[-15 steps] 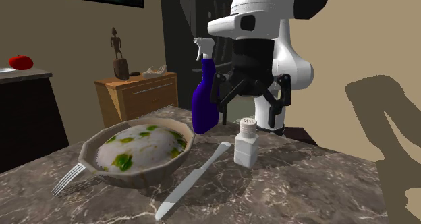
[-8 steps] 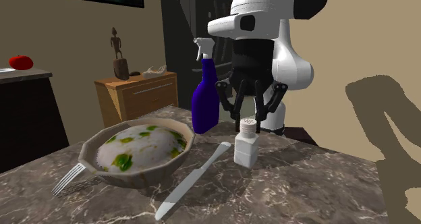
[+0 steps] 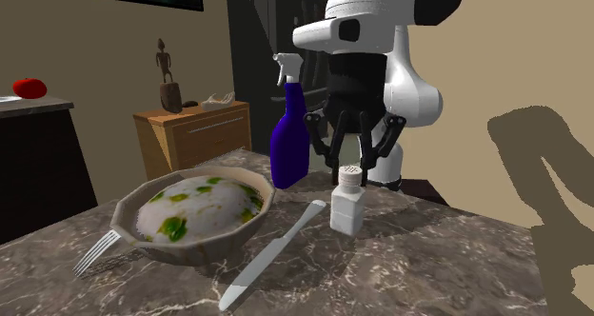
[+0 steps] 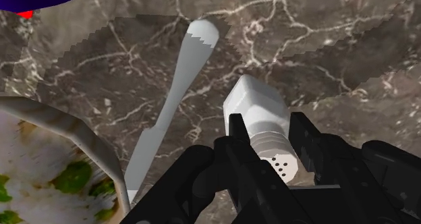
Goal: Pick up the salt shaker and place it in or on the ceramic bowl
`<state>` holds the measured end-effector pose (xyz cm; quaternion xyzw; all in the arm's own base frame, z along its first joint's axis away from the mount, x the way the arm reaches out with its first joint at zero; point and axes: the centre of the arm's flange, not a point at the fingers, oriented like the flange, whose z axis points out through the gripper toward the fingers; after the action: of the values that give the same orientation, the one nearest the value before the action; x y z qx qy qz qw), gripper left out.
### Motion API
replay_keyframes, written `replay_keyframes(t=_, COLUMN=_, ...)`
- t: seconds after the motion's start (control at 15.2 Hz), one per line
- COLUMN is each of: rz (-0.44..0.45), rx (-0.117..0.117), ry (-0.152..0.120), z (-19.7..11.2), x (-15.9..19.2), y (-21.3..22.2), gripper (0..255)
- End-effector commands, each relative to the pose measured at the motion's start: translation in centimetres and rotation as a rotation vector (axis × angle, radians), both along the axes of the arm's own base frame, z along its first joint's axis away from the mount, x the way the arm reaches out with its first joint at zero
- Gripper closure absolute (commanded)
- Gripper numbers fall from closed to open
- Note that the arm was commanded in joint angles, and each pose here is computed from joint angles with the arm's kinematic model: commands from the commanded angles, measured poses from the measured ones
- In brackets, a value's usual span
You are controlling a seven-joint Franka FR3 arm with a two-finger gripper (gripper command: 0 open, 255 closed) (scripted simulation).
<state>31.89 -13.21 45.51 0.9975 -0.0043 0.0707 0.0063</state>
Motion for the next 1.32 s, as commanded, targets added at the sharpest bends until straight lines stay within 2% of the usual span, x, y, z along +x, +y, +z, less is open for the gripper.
replay_keyframes(t=0.0, rz=0.0, rx=0.0, ry=0.0, z=0.8, x=0.0, y=0.0, gripper=255)
replay_keyframes(t=1.25, rz=0.0, rx=0.0, ry=0.0, z=10.8, x=0.0, y=0.0, gripper=255)
